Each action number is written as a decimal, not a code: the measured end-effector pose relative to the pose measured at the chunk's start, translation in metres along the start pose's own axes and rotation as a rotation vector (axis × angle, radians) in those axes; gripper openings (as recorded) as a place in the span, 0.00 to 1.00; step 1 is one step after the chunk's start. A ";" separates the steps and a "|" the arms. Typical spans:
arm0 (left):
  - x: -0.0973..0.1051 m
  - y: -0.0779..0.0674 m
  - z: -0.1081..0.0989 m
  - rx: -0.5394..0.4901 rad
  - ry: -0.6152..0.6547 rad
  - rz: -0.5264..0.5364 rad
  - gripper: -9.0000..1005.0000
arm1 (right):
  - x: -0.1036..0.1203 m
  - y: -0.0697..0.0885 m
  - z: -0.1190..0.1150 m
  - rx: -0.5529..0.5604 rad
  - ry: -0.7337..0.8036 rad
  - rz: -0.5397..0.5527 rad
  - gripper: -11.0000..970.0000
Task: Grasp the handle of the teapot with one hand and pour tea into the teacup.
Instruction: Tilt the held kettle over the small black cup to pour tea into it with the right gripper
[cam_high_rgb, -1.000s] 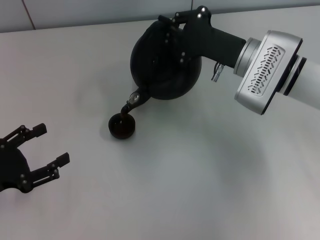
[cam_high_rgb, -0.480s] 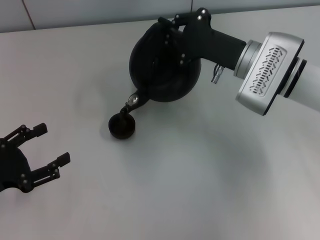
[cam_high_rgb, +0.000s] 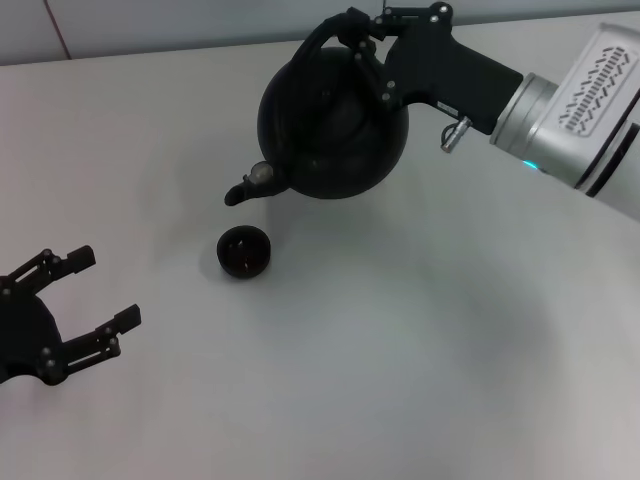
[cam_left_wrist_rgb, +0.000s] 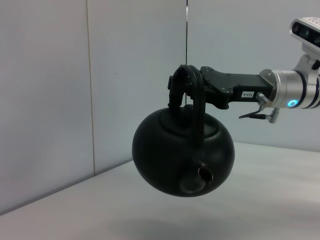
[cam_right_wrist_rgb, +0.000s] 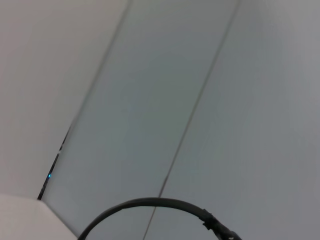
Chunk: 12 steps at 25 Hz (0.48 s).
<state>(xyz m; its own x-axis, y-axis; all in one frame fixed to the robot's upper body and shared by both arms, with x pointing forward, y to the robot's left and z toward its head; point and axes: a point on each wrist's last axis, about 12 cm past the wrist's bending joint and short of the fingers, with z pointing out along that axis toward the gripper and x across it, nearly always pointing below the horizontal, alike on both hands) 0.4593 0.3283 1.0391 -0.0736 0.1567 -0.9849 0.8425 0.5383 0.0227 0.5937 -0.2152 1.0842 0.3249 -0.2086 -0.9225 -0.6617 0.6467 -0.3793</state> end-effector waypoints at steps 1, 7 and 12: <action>0.000 0.000 0.000 0.000 0.000 0.001 0.86 | 0.001 0.000 -0.002 0.009 0.001 0.038 0.09; -0.001 0.000 0.001 0.003 -0.003 0.006 0.86 | 0.005 -0.004 -0.011 0.075 -0.002 0.225 0.09; -0.001 0.000 0.001 0.003 -0.003 0.008 0.86 | 0.009 -0.003 -0.019 0.100 0.009 0.315 0.09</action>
<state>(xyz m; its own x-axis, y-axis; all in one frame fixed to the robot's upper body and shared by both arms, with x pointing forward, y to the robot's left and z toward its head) 0.4602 0.3275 1.0397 -0.0657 0.1584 -0.9852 0.8447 0.5345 0.0296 0.5854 -0.2333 1.0751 0.1083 0.0067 -0.9941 -0.6586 0.7496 -0.0667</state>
